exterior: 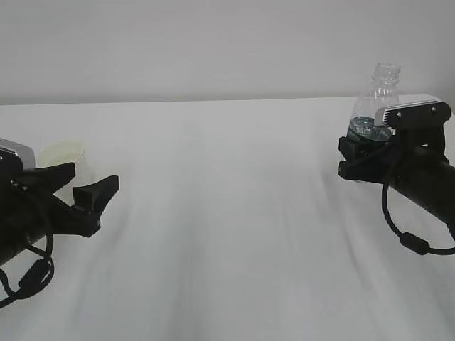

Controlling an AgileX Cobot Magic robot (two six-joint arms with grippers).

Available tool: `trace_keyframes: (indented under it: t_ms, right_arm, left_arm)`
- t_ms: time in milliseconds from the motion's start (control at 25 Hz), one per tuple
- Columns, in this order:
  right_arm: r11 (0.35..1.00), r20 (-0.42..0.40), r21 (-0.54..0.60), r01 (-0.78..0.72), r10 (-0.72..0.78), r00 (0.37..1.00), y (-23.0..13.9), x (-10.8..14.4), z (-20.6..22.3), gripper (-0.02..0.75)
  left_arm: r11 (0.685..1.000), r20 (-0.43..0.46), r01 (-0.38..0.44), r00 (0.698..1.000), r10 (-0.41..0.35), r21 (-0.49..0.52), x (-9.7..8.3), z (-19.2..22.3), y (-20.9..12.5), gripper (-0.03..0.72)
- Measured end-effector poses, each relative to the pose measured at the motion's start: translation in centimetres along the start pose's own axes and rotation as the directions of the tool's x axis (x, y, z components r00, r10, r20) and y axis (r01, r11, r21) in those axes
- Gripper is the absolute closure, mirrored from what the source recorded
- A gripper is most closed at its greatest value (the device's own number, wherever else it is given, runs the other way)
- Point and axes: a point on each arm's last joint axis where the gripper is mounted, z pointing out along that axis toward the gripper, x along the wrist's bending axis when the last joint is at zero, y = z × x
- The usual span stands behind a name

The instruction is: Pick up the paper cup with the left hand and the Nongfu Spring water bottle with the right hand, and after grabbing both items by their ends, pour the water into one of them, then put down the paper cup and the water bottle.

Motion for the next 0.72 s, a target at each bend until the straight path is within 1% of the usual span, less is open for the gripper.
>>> trace_keyframes:
  t_ms: [160,440,720]
  right_arm:
    - [1.000,0.000,0.000,0.000,0.000,1.000,0.0,0.0,0.0,0.305]
    - [1.000,0.001,-0.002,0.012,-0.012,1.000,-0.3,0.0,0.1,0.313]
    - [1.000,0.007,0.004,0.008,-0.008,1.000,-1.4,0.0,0.6,0.314]
  left_arm:
    - [1.000,-0.081,0.027,0.996,-0.027,-0.005,0.7,0.0,0.0,0.111]
    - [1.000,-0.198,0.015,0.980,-0.015,-0.005,1.8,-0.2,0.0,0.111]
    - [1.000,-0.216,0.013,0.976,-0.014,-0.004,2.0,-0.2,0.0,0.111]
